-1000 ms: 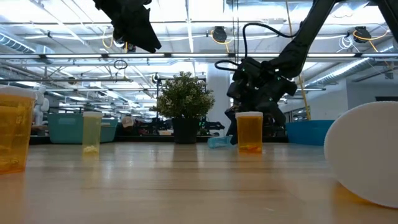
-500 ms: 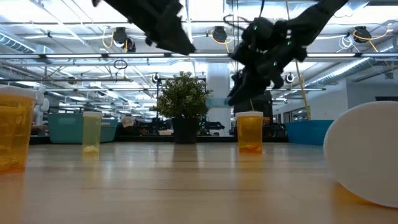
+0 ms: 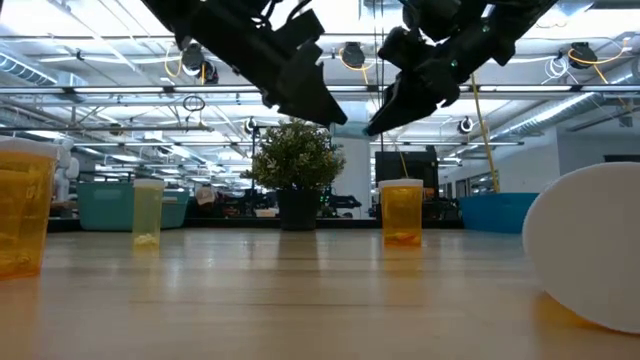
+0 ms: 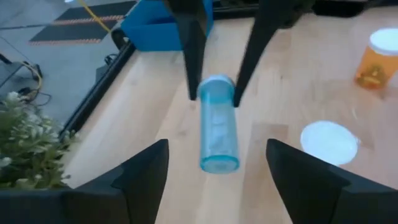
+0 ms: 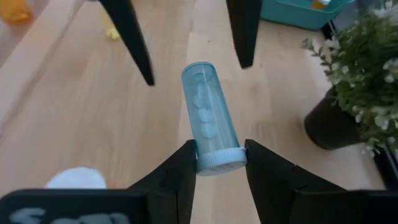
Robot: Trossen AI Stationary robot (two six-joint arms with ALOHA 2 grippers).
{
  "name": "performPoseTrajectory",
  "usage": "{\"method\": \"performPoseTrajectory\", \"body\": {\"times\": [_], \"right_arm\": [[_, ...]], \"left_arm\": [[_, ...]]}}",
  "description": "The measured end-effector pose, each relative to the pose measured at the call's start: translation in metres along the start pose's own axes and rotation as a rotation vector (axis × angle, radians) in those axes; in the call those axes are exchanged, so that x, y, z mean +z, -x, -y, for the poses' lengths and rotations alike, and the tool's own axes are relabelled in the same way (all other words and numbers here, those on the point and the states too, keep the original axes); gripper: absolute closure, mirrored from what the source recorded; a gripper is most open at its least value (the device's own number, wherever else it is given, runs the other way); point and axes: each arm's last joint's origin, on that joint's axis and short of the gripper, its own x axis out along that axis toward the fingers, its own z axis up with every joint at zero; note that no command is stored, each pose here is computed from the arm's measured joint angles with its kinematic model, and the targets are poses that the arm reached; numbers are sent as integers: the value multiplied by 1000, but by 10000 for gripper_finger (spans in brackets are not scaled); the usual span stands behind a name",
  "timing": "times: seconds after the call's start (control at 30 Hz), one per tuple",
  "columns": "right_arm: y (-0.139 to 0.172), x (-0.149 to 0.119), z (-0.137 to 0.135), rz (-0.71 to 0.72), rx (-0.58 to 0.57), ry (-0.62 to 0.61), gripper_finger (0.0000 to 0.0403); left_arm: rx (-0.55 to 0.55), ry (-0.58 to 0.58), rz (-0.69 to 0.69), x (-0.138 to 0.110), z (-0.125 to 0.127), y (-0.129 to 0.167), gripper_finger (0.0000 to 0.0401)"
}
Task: Pick and place medicine bottles into bin by pill shape (circle, oval)
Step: Put the blue pill bottle into the green bin
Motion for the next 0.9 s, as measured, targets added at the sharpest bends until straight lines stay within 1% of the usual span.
{"method": "performPoseTrajectory", "body": {"times": [0.13, 0.33, 0.47, 0.77, 0.9], "right_arm": [[0, 0, -1, 0, 1, 9, 283], [0, 1, -1, 3, 1, 12, 283], [0, 1, -1, 10, -1, 15, 283], [0, 2, 0, 22, -4, 16, 282], [0, 2, 0, 23, -5, 16, 282]], "left_arm": [[7, 24, -7, -1, -4, -3, 137], [13, 28, -18, -3, -7, -4, 187], [-17, 23, -31, -4, -6, -4, 216], [-20, 15, -26, -3, -6, -4, 251], [-20, 14, -21, -3, -7, -4, 272]]}}
